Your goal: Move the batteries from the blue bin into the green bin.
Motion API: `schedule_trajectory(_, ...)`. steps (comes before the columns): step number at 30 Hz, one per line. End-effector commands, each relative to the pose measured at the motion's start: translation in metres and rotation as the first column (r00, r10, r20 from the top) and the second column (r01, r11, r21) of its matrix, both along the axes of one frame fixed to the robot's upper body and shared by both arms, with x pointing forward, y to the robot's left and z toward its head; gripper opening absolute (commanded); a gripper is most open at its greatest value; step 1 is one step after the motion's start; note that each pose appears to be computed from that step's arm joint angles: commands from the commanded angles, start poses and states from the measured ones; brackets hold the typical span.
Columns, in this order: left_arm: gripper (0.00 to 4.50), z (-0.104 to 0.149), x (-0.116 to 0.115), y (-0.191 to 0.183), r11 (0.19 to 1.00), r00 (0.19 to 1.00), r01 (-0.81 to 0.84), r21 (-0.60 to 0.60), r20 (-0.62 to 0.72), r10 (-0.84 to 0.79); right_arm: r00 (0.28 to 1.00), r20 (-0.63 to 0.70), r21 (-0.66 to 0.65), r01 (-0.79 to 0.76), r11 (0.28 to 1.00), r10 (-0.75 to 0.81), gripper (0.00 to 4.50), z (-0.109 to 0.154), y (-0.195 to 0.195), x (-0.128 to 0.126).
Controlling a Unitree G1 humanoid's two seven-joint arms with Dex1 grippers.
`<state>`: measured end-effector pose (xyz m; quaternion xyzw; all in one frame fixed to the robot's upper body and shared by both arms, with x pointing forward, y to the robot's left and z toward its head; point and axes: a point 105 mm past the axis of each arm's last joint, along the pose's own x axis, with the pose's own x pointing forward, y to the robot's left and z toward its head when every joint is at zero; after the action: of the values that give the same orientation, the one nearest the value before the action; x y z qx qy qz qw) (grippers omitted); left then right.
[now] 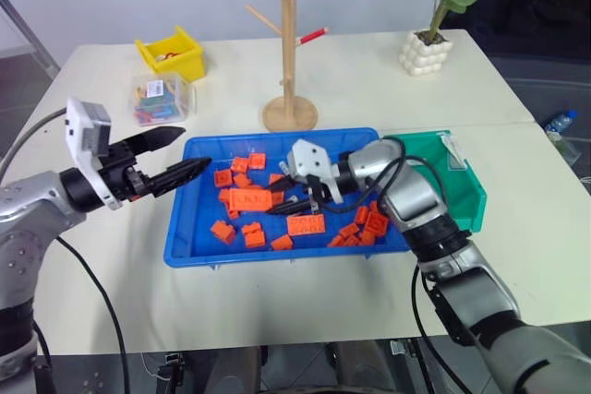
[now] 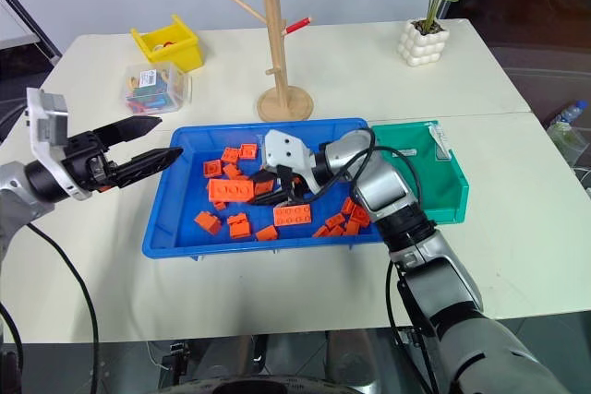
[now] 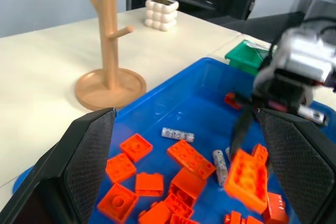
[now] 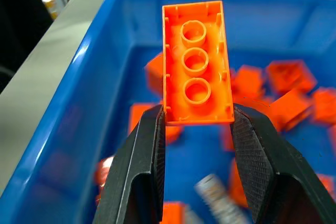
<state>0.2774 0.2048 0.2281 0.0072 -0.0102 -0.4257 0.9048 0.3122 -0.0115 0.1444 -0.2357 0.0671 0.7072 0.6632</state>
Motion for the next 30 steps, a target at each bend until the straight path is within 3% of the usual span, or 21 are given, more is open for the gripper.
schedule_trajectory(1,4.5,0.012,-0.003,0.004,1.0,0.999,0.003,0.006,0.039,-0.003,0.998,0.041,0.034,-0.04,0.999,0.039,2.35,0.015,0.007,-0.008)
schedule_trajectory(3,4.5,0.012,-0.003,0.003,1.0,0.999,0.007,0.008,0.036,-0.007,0.998,0.025,0.025,-0.054,0.998,0.053,3.08,0.013,0.007,-0.012)
schedule_trajectory(5,4.5,0.011,-0.004,0.002,1.0,0.999,0.014,0.009,0.03,-0.015,0.998,0.018,0.023,-0.058,0.998,0.057,4.17,0.013,0.007,-0.013)
schedule_trajectory(6,4.5,0.01,-0.004,0.002,1.0,0.999,0.018,0.009,0.027,-0.018,0.998,0.02,0.025,-0.055,0.998,0.054,4.45,0.014,0.007,-0.013)
schedule_trajectory(11,4.5,0.003,-0.003,0.0,0.999,1.0,0.026,0.024,0.011,-0.027,0.998,0.061,0.057,0.024,0.998,-0.027,4.45,0.027,0.007,0.005)
schedule_trajectory(16,4.5,-0.007,-0.003,-0.005,0.998,0.999,0.04,0.043,-0.011,-0.04,0.944,0.163,0.047,0.283,0.958,-0.287,4.45,0.026,-0.013,0.064)
schedule_trajectory(19,4.5,-0.009,-0.004,-0.007,0.998,0.999,0.043,0.046,-0.013,-0.042,0.91,0.17,0.028,0.378,0.925,-0.377,4.45,0.019,-0.026,0.085)
schedule_trajectory(23,4.5,-0.009,-0.006,-0.005,0.998,0.999,0.034,0.051,-0.012,-0.034,0.884,0.123,0.023,0.452,0.892,-0.451,4.45,0.011,-0.034,0.098)
schedule_trajectory(30,4.5,-0.01,-0.008,-0.003,0.999,1.0,0.01,0.041,-0.01,-0.009,0.826,-0.096,0.02,0.56,0.828,-0.556,4.45,0.006,-0.022,0.105)
